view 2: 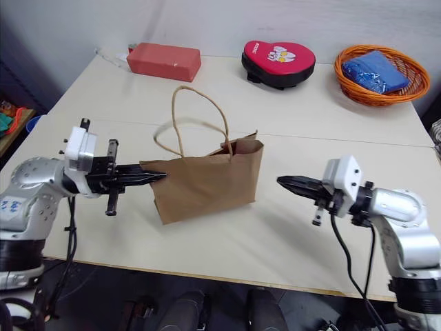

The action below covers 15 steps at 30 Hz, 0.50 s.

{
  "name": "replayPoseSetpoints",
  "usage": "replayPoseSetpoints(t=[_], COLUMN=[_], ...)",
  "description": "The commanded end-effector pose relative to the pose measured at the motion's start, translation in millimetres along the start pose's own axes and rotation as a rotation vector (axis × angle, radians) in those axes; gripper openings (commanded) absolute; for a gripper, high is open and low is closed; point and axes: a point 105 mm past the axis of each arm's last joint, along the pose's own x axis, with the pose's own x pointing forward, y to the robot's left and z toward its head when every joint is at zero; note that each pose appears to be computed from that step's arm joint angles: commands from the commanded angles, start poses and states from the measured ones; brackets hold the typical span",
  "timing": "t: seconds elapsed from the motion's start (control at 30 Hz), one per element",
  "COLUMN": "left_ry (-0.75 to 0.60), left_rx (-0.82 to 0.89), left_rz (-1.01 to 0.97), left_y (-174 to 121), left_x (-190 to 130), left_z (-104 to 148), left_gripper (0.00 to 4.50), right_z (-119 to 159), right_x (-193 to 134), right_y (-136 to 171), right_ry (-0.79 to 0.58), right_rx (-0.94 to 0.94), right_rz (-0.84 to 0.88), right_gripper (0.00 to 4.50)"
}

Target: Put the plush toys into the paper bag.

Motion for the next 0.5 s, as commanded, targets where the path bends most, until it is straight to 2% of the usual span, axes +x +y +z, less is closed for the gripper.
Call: replayPoseSetpoints(t=[0.03,0.23,0.43,0.47,0.5], left_ry=[0.018,0.069,0.056,0.054,0.057], left_rx=[0.026,0.037,0.023,0.008,0.018], left_rz=[-0.138,-0.190,-0.100,-0.103,-0.096], left_y=[4,17,31,29,28], left_x=[10,18,18,14,11], left_z=[-4,-28,-28,-26,-24], left_gripper=[0.03,0.03,0.03,0.43,0.63], right_z=[6,6,4,4,4], right_x=[-24,-33,-28,-28,-27], right_y=[-12,-14,-9,-9,-9], right_ry=[0.031,0.041,0.023,0.019,0.015], right_rx=[-0.091,-0.101,-0.090,-0.085,-0.083], right_rz=[-0.051,-0.084,-0.098,-0.099,-0.100], right_gripper=[0.00,0.00,0.00,0.00,0.00])
